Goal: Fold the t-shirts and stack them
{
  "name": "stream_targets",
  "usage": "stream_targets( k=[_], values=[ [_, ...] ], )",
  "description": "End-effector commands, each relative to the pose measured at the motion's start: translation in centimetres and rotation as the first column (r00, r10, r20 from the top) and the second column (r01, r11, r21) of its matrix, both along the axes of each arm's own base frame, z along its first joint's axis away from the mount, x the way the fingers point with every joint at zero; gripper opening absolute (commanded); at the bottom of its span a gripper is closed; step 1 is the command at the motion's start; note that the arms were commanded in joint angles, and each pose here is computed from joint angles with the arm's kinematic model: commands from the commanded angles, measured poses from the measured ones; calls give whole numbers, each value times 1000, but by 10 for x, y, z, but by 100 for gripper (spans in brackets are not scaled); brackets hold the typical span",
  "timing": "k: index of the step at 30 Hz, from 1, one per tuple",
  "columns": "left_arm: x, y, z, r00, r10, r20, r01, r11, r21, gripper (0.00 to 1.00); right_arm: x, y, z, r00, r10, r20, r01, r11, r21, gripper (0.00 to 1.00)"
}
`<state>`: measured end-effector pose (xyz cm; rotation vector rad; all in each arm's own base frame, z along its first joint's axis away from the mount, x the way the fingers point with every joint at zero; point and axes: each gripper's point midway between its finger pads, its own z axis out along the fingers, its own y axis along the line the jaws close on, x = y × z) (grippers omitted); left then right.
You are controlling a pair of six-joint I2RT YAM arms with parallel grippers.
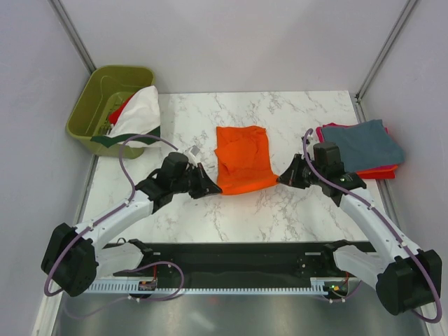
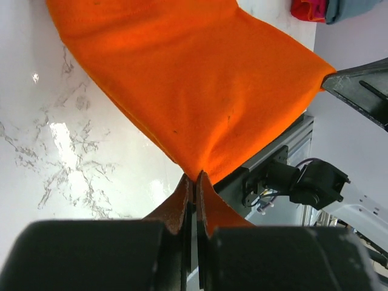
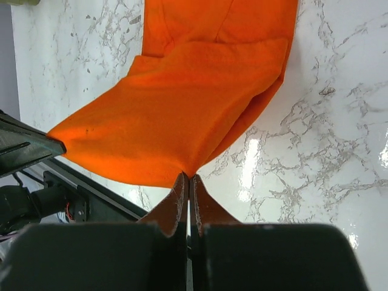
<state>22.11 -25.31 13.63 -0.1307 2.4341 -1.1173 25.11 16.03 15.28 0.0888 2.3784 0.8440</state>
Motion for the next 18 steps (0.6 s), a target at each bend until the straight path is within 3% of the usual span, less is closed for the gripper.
stream_targets(
  k=[1,9,18],
  values=[
    [-3,-1,21,1000,7,-19,-7,999,-37,2,15,-4,30,997,-46,59,47,999,-9,0],
    [47,6,44,998,66,8,-66,997,-39,2,68,1,45,995,-74,63,77,996,-52,0],
    [118,18,39,991,137,8,-137,991,6,2,129,0,45,990,-128,50,132,988,-77,0]
  ],
)
